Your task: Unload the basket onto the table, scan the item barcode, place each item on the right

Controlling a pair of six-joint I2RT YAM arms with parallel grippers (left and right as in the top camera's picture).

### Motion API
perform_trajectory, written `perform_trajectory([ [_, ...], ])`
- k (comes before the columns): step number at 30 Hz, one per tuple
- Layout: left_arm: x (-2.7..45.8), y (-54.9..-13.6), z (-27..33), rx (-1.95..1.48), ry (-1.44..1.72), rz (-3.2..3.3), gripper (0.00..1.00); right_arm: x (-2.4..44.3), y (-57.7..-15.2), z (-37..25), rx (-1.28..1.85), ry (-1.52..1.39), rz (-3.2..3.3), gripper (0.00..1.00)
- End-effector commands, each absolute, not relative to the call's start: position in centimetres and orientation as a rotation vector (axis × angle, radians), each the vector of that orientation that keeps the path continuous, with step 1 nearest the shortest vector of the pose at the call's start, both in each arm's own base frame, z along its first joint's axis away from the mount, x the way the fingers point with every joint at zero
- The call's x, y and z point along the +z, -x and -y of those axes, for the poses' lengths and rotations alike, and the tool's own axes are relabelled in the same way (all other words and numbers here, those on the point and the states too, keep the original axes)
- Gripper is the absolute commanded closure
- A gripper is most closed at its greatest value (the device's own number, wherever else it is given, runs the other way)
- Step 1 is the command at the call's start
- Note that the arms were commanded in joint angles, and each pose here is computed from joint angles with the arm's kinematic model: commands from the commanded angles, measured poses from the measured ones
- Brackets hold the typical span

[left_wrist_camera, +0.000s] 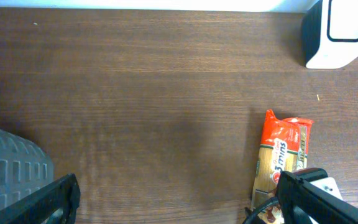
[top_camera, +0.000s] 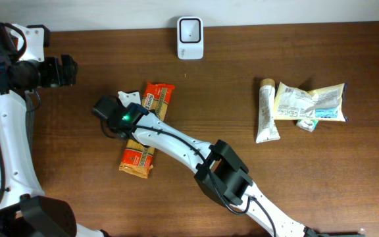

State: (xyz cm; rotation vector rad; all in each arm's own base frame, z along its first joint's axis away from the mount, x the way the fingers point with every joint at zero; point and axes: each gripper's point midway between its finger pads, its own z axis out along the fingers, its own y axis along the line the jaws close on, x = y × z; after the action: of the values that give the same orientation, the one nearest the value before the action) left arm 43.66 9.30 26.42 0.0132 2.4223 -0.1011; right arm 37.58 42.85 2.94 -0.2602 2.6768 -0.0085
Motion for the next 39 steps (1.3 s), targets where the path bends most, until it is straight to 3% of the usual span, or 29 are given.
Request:
perform_trajectory([
  [1,27.5,-43.4,-9.4,-0.088,-0.033,-2.395,0.01,2.1,-37.2,-41.3,-0.105,0.262,-2.698,0.16],
  [6,27.5,-43.4,-9.4,-0.088,-0.033,-2.395,0.01,1.4,-35.9,-36.8,-0.353,0.537,-2.776,0.14],
  [9,27.5,-43.4,-9.4,-0.088,-0.033,-2.395,0.01,1.5,-36.6,-33.6,-0.434,0.519,-2.839,0.13],
  [13,27.5,-43.4,-9.4,-0.089,-0.033,-2.395,0.01,2.0,-36.9,-34.0,-0.364,0.788,-2.840,0.15],
  [19,27.5,-43.4,-9.4,-0.089,-0.033,-2.395,0.01,1.1,-36.0,-36.5,-0.269,0.886,-2.811,0.23],
  [22,27.5,-43.4,-9.4,-0.089,-0.033,-2.395,0.01,-0.6,-35.4,-35.5,-0.329,0.904,-2.829,0.31],
  [25,27.5,-43.4,-9.4,-0.088,-0.033,-2.395,0.01,-0.7,-35.7,-34.4,-0.427,0.903,-2.806,0.47],
  [27,27.5,-43.4,-9.4,-0.089,-0.033,-2.395,0.01,-0.7,-35.8,-34.3,-0.434,0.903,-2.803,0.50],
  [28,27.5,-43.4,-9.4,-0.089,-0.033,-2.395,0.01,-0.6,-35.8,-34.2,-0.442,0.904,-2.803,0.57],
  [30,27.6,-43.4,-9.4,-0.088,-0.033,-2.394,0.01,0.1,-35.8,-34.1,-0.452,0.904,-2.800,0.86],
  [31,27.5,-43.4,-9.4,-0.088,-0.033,-2.395,0.01,0.7,-35.9,-34.1,-0.449,0.903,-2.798,0.94],
  [35,27.5,-43.4,-9.4,-0.089,-0.033,-2.395,0.01,4.3,-35.8,-34.9,-0.373,0.895,-2.807,0.96],
  [39,27.5,-43.4,-9.4,-0.089,-0.033,-2.395,0.01,9.8,-33.1,-38.7,0.217,1.072,-2.886,0.96],
])
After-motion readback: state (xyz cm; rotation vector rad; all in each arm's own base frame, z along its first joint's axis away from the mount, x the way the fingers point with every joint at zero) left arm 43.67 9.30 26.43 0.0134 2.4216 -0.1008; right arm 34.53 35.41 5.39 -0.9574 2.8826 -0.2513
